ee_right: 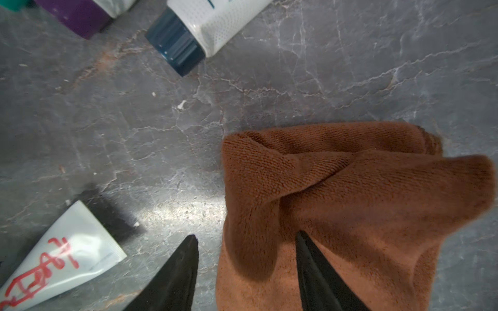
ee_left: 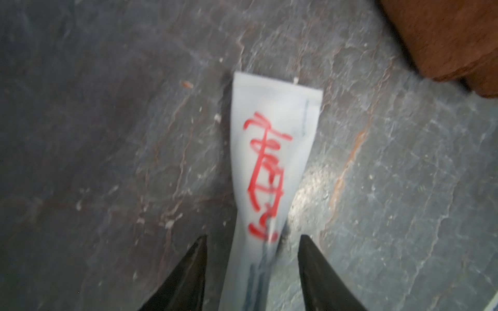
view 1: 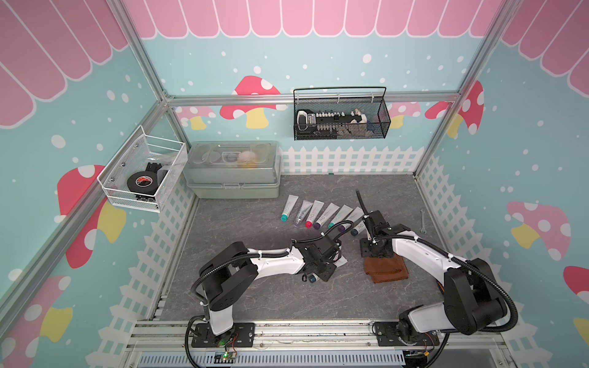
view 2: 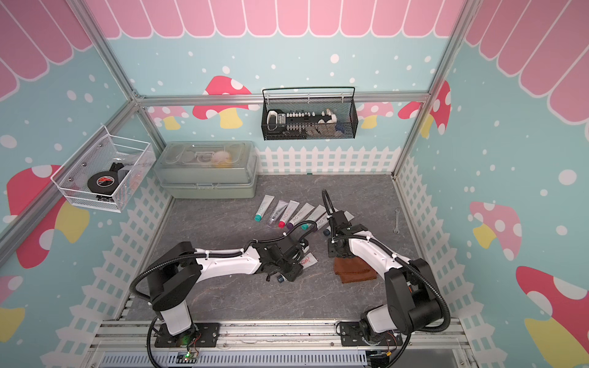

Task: Wipe the surface of the toothpaste tube
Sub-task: Move the toothpaste to the center of the board, then pick up the cleaning item at the center of the board, then wipe the dirt from the toothpaste tube.

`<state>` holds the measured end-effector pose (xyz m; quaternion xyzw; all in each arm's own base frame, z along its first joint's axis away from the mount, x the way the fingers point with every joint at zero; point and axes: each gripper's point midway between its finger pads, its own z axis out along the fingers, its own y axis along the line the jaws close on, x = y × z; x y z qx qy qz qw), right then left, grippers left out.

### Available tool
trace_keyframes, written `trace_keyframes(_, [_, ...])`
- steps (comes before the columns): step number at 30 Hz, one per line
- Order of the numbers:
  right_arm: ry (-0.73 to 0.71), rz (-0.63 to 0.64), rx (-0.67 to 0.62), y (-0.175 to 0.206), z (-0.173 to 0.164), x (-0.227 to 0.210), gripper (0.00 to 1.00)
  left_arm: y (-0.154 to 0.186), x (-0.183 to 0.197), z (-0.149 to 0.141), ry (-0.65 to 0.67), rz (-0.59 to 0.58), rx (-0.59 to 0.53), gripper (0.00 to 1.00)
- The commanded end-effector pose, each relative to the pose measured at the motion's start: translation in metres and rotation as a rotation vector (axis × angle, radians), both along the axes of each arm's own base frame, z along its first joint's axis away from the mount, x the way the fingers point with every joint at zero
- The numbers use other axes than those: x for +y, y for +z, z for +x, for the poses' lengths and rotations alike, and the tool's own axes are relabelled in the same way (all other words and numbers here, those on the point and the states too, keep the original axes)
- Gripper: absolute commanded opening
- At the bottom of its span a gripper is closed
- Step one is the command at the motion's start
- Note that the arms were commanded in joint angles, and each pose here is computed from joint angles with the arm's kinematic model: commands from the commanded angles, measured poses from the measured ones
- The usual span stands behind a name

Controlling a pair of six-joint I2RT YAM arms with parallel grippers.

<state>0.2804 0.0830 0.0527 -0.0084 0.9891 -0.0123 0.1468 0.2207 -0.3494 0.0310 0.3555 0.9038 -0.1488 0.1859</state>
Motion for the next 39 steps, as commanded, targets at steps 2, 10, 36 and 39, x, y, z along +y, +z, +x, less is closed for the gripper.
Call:
trace_keyframes(2, [-0.017, -0.02, -0.005, -0.002, 0.017, 0.0, 0.57, 0.013, 0.017, -0.009, 0.042, -0.047, -0.038, 0.57])
trace_keyframes(10, [-0.019, -0.056, 0.054, -0.026, 0.026, 0.001, 0.44, -0.002, 0.033, -0.018, 0.077, -0.043, -0.057, 0.55])
trace_keyframes(36, [0.251, 0.594, 0.037, 0.048, -0.036, 0.102, 0.14, 0.011, -0.019, -0.033, -0.062, -0.225, -0.137, 0.26])
trace_keyframes(39, [0.273, 0.612, 0.061, 0.045, -0.038, 0.112, 0.14, 0.01, -0.027, -0.033, -0.078, -0.236, -0.138, 0.26])
